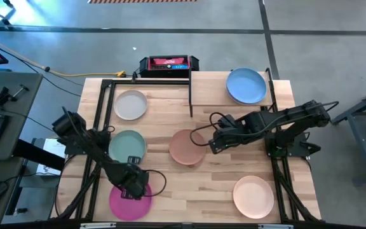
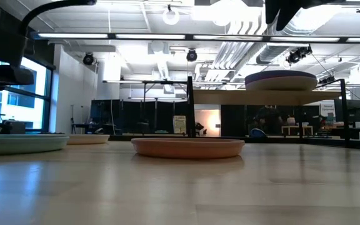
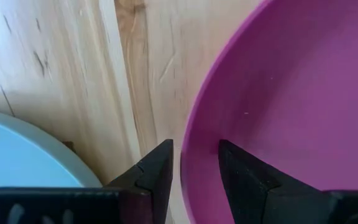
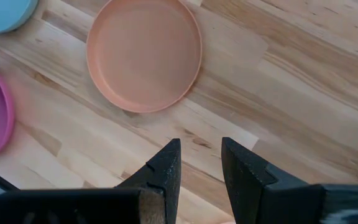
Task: Place and stack plates onto a shelf
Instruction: Stack the pink plate on top of the blue plate on the shelf
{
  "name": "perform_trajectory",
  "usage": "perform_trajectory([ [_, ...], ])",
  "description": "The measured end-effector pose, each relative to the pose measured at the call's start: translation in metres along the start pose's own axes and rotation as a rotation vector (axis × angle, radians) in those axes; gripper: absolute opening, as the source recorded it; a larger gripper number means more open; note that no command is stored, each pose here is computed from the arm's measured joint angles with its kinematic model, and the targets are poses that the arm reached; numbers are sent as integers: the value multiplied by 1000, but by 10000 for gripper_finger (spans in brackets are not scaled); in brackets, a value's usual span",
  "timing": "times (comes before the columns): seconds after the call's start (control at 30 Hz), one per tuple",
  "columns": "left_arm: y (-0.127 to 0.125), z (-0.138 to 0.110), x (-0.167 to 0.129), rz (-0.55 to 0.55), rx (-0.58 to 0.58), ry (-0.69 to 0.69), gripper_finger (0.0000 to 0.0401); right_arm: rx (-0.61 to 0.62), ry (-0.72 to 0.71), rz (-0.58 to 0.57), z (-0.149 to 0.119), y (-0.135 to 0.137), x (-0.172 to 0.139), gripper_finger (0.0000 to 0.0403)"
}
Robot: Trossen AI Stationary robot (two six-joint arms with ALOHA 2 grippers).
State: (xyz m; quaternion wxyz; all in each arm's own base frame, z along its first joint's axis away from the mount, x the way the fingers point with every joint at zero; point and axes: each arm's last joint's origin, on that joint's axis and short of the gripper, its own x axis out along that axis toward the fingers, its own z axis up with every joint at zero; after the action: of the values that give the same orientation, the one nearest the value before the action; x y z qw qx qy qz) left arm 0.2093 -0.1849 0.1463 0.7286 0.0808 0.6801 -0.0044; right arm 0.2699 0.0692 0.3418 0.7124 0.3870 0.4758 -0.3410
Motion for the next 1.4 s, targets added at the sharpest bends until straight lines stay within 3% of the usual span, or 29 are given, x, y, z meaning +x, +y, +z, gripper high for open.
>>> perform_trajectory([
  [0.3,0,1,3,1,-3,7,113,-15,0,0,0,0,0,94],
  [0.67,0,2,0,-6,-7,1,11,-16,-29,-7,1,0,0,94],
  [0.97,1,1,-5,-11,-15,-20,6,-16,-8,-2,0,0,0,94],
  [1.17,9,-1,-27,-53,-35,-96,3,-16,-7,-2,0,0,0,97],
  [1.4,29,-3,-55,-60,-94,-208,1,-39,-29,-6,1,0,0,140],
])
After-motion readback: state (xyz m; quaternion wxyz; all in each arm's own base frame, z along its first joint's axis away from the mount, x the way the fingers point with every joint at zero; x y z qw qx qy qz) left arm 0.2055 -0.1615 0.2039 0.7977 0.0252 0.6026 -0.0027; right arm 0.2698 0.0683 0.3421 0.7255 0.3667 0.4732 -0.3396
